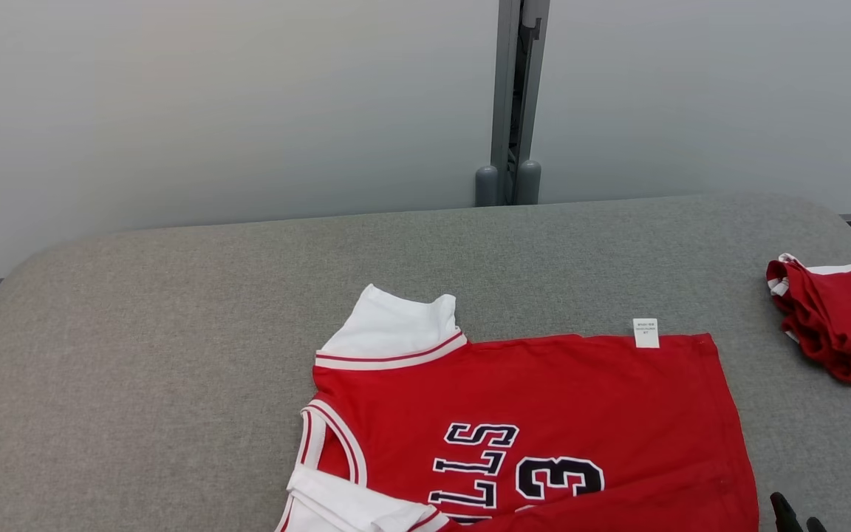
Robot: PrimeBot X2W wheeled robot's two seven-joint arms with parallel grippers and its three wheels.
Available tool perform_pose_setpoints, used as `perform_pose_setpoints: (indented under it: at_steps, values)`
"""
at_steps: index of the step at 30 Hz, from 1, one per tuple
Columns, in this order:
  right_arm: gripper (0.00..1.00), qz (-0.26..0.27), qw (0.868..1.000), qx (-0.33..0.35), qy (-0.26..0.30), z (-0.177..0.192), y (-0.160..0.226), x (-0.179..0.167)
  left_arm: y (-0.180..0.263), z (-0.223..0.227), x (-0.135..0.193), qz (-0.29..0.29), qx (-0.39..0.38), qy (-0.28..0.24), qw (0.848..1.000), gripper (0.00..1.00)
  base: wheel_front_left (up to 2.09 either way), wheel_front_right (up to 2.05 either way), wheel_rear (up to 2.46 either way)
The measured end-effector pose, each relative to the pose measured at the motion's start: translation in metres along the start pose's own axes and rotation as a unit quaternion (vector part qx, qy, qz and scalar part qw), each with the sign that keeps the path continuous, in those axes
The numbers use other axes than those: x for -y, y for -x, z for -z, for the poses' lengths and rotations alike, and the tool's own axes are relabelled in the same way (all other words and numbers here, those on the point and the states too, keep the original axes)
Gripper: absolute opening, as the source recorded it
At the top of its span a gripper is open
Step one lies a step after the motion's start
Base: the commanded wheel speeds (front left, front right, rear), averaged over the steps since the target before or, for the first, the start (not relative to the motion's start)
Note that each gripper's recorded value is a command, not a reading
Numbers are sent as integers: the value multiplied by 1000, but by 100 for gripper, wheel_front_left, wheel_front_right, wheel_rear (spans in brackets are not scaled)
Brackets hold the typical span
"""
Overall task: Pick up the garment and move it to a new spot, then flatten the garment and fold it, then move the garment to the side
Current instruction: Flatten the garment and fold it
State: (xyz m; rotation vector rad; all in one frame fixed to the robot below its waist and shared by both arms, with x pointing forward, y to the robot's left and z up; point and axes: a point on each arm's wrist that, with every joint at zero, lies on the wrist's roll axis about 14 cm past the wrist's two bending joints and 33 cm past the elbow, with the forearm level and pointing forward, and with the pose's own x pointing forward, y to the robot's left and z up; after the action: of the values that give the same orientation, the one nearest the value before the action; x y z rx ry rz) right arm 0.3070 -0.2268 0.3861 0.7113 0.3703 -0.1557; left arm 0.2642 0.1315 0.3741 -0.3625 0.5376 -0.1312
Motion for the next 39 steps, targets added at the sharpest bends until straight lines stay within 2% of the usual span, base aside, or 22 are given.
perform_pose_setpoints:
  at_steps: [4,10,14,19,24,29,39]
  values:
    - [100,-9,999,23,22,-16,-3,-5,0,-13,0,0,20,-3,1000,100,0,0,0]
    - [100,-53,992,82,85,-50,-9,-34,-8,-67,5,2,114,-12,993,100,0,0,0]
    - [100,-88,978,125,145,-72,-8,-58,-13,-99,14,9,172,-6,985,100,0,0,0]
    - [100,-128,954,161,220,-82,-4,-88,-21,-122,26,20,212,-12,977,100,0,0,0]
    - [100,-143,945,175,237,-81,-2,-104,-31,-128,34,24,219,-3,975,100,0,0,0]
    - [100,-151,942,173,246,-76,-5,-115,-53,-123,40,27,198,-22,979,100,0,0,0]
    - [100,-159,938,171,257,-80,-31,-135,-135,-137,47,24,122,-132,983,100,0,0,0]
